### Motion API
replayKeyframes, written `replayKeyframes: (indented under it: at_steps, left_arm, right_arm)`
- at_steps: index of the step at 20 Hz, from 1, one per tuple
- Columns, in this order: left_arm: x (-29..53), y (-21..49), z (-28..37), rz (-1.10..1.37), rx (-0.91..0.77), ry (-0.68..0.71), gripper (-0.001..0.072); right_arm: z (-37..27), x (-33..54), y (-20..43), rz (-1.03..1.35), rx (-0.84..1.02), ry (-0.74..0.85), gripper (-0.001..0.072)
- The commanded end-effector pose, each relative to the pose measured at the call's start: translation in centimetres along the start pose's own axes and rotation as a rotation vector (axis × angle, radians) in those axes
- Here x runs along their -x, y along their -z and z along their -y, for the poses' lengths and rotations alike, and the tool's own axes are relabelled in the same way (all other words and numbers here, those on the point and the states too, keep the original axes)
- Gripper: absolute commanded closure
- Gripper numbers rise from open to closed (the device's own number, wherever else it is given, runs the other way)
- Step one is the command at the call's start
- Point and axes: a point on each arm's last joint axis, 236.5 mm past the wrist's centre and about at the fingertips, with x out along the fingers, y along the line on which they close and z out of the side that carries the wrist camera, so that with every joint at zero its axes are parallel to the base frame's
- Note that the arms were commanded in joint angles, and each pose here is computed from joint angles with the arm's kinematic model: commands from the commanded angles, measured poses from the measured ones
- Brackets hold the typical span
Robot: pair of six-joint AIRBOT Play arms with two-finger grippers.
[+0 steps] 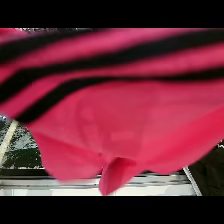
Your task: Fold the clothes and pants, and hang the long-sleeved shirts on hangers.
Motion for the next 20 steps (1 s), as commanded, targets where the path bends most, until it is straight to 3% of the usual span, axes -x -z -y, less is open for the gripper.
replayKeyframes:
  at_steps: [1, 4, 7, 11, 12, 13, 14, 15, 18, 20]
  left_arm:
    - [0.1, 5.7, -7.8, -0.165, 0.157, -0.272, 0.0698]
    - [-2.1, 20.9, -13.9, -0.448, 0.401, -0.332, 0.0698]
    - [-3.7, 37.7, -16.5, -0.683, 0.654, -0.306, 0.0696]
    - [-4.1, 55.7, -20.9, -0.779, 0.827, -0.466, 0.0671]
    - [-4.0, 58.3, -21.5, -0.786, 0.854, -0.504, 0.0503]
    - [-3.7, 59.7, -21.9, -0.789, 0.903, -0.527, 0.0254]
    - [-3.4, 60.1, -22.0, -0.792, 0.959, -0.539, 0.0073]
    - [-2.8, 59.9, -21.8, -0.805, 0.983, -0.525, 0.0024]
    - [0.7, 59.1, -19.4, -0.921, 1.073, -0.43, 0.0025]
    - [3.9, 59.4, -17.4, -1.013, 1.253, -0.431, 0.0025]
  right_arm:
    - [1.3, -5.4, 3.7, -0.13, 0.133, 0.111, 0.0703]
    - [0.7, -13.3, 17.3, -0.551, 0.235, 0.164, 0.0704]
    - [3.2, -19.7, 31.9, -0.831, 0.214, 0.203, 0.0704]
    - [8.2, -29.1, 45.1, -0.734, 0.027, 0.217, 0.0703]
    - [9.2, -30.8, 47.6, -0.684, -0.053, 0.233, 0.0699]
    - [10.1, -31.3, 50.0, -0.671, -0.159, 0.256, 0.0529]
    - [10.5, -30.9, 52.1, -0.705, -0.27, 0.275, 0.0287]
    - [10.3, -29.5, 54.1, -0.776, -0.384, 0.275, 0.0136]
    - [6.7, -22.7, 57.9, -1.123, -0.482, 0.117, 0.0134]
    - [3.7, -17.0, 58.7, -1.355, -0.531, -0.021, 0.0136]
